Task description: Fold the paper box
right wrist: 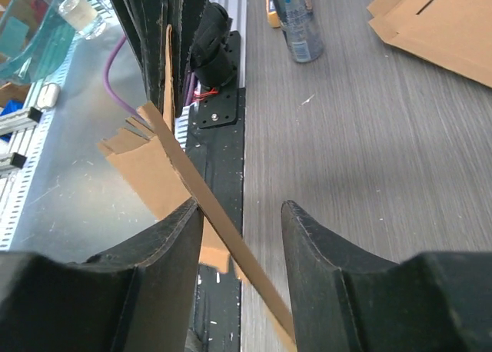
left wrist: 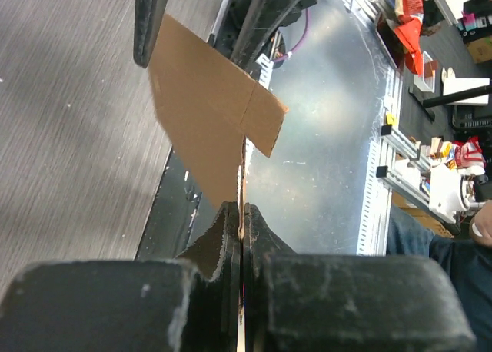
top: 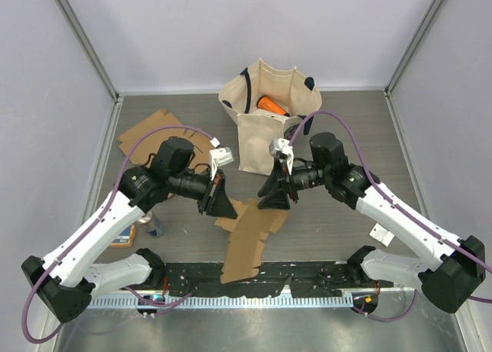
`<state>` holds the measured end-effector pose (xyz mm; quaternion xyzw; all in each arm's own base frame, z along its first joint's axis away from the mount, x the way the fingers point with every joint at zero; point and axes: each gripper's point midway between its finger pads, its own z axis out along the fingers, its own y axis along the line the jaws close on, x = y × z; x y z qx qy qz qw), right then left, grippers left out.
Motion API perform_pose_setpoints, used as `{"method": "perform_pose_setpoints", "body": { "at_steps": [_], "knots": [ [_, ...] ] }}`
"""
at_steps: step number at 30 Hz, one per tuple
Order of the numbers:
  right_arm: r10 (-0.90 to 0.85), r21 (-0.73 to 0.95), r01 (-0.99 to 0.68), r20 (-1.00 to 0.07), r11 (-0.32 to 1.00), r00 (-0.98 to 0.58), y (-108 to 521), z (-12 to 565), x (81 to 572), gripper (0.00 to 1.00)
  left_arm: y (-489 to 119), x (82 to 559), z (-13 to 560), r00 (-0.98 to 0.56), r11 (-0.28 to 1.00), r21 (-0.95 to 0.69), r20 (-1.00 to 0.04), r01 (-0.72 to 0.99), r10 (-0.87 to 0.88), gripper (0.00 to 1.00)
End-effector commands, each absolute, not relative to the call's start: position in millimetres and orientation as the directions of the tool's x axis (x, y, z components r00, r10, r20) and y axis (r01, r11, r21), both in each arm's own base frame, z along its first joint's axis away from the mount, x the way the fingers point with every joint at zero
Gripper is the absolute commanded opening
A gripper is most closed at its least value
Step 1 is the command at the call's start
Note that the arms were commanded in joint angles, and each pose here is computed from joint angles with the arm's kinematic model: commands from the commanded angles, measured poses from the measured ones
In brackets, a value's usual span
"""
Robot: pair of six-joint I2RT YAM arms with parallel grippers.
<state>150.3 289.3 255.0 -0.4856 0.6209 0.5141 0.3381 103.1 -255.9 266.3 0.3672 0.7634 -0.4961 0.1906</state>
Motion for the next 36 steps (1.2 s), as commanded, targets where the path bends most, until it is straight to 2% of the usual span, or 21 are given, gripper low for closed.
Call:
{"method": "perform_pose_setpoints", "body": {
  "at_steps": [1,3,4,6,8,9,10,11,13,14,16,20,23,27,36],
  "knots": [
    [-0.181,0.276,-0.956,-0.950,-0.103,-0.254,292.8,277.5,138.0,0.45,-262.0,98.6,303.4,-0.572,0.113,-0.569,-0.756,0.814,0.317,0.00],
    [-0.163,0.290,-0.950,-0.949,-0.117,-0.269,292.7,279.5,134.6,0.38,-262.5,102.2,304.3,-0.573,0.131,-0.563,-0.759,0.816,0.309,0.00],
    [-0.148,0.288,-0.952,-0.951,-0.106,-0.271,291.8,282.4,133.7,0.25,-262.8,108.3,304.9,-0.575,0.163,-0.553,-0.763,0.817,0.294,0.00],
    [-0.120,0.283,-0.957,-0.954,-0.062,-0.274,291.6,285.9,139.2,0.14,-263.2,113.7,306.2,-0.579,0.192,-0.546,-0.768,0.816,0.275,0.00],
    [-0.069,0.293,-0.955,-0.955,-0.041,-0.290,292.0,294.9,140.3,0.09,-259.6,136.0,305.7,-0.591,0.327,-0.513,-0.776,0.794,0.220,0.15],
    [-0.044,0.286,-0.958,-0.957,0.035,-0.287,292.4,298.8,153.1,0.04,-255.0,147.7,306.2,-0.593,0.401,-0.489,-0.782,0.775,0.192,0.24],
    [-0.075,0.330,-0.936,-0.937,0.125,-0.341,288.2,286.1,161.8,0.01,-247.1,157.7,311.6,-0.592,0.477,-0.462,-0.789,0.748,0.164,0.44],
    [-0.078,0.338,-0.924,-0.931,0.180,-0.356,285.2,282.9,167.9,0.01,-231.2,183.6,311.5,-0.587,0.629,-0.410,-0.804,0.661,0.093,0.54],
    [-0.079,0.352,-0.880,-0.915,0.319,-0.395,277.3,270.5,185.6,0.01,-214.6,194.8,326.9,-0.558,0.709,-0.392,-0.830,0.586,0.002,0.63],
    [-0.067,0.367,-0.856,-0.906,0.365,-0.418,274.6,266.5,191.5,0.01,-207.0,200.7,333.8,-0.535,0.740,-0.387,-0.844,0.550,-0.044,0.64],
    [-0.082,0.363,-0.819,-0.894,0.443,-0.441,267.4,252.2,200.8,0.01,-206.0,201.1,349.7,-0.505,0.724,-0.436,-0.852,0.535,-0.140,0.64],
    [-0.103,0.361,-0.785,-0.877,0.503,-0.469,261.0,235.7,207.1,0.01,-238.1,199.0,354.4,-0.555,0.601,-0.543,-0.810,0.587,-0.189,0.56],
    [-0.102,0.394,-0.795,-0.867,0.462,-0.488,265.5,236.6,199.2,0.01,-266.4,203.4,341.6,-0.640,0.538,-0.599,-0.756,0.593,-0.136,0.53],
    [-0.082,0.418,-0.820,-0.872,0.391,-0.483,271.8,241.6,188.1,0.01,-282.4,214.8,328.3,-0.673,0.561,-0.604,-0.732,0.566,-0.108,0.50],
    [-0.111,0.369,-0.856,-0.895,0.363,-0.433,272.9,243.3,183.0,0.01,-298.1,232.7,302.6,-0.726,0.620,-0.611,-0.681,0.492,-0.094,0.26]
  ]
}}
